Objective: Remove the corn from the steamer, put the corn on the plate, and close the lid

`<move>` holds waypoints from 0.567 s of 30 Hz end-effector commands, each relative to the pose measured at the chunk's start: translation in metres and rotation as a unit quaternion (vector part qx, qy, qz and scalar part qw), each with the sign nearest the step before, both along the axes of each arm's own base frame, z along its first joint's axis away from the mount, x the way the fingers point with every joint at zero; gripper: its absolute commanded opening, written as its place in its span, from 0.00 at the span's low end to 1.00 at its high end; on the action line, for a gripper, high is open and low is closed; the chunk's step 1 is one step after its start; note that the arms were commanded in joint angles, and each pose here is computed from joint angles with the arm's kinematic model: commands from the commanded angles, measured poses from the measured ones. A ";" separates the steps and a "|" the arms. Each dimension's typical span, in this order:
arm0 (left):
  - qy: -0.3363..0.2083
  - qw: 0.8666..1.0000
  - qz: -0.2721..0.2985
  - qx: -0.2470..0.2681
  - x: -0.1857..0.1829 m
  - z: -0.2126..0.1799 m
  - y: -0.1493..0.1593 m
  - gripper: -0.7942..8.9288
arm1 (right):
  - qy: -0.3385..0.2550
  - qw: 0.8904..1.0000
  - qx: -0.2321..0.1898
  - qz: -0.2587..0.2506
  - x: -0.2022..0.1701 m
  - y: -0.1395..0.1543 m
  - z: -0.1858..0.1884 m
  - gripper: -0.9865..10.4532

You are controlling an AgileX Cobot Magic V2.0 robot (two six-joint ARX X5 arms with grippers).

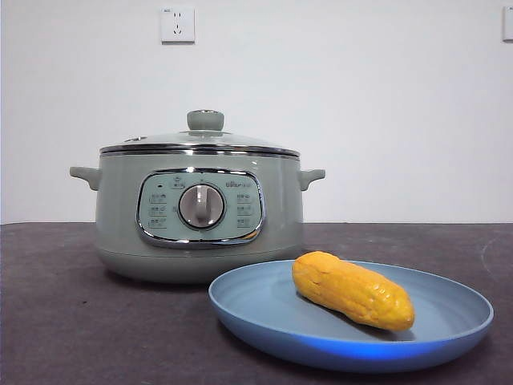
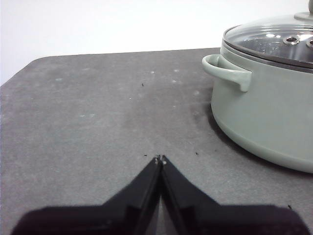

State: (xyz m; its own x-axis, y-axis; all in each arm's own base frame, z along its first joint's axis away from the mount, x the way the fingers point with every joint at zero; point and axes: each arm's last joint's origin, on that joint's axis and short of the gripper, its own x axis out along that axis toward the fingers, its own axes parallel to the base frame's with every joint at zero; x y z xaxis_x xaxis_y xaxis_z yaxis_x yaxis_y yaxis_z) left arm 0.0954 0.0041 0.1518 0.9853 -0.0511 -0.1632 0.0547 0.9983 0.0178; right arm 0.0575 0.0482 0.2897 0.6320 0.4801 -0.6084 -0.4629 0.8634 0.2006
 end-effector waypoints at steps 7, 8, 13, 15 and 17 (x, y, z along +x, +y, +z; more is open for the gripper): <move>0.003 1.000 0.003 -0.004 0.001 -0.004 0.000 0.08 | -0.145 0.987 -0.008 -0.062 0.004 -0.013 0.016 0.09; 0.003 1.000 0.003 -0.004 0.001 -0.004 0.000 0.08 | -0.176 0.981 0.001 -0.081 0.004 -0.017 0.021 0.09; 0.003 1.000 0.003 -0.004 0.001 -0.004 0.000 0.08 | -0.288 0.942 -0.003 -0.173 0.002 -0.033 0.030 0.09; 0.003 1.000 0.003 -0.004 0.001 -0.004 0.000 0.08 | -0.314 0.926 -0.007 -0.210 0.005 -0.037 0.020 0.09; 0.003 1.000 0.003 -0.004 0.001 -0.004 0.000 0.08 | -0.330 0.914 -0.006 -0.236 0.009 -0.039 0.005 0.09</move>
State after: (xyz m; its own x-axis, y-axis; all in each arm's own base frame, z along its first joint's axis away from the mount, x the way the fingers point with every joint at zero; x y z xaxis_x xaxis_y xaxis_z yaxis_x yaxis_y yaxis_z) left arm 0.0954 0.0041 0.1518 0.9853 -0.0511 -0.1632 0.0547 0.9983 0.0178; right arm 0.0619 0.0089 0.3069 0.9974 0.0720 -0.0074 -0.0718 0.9971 0.0240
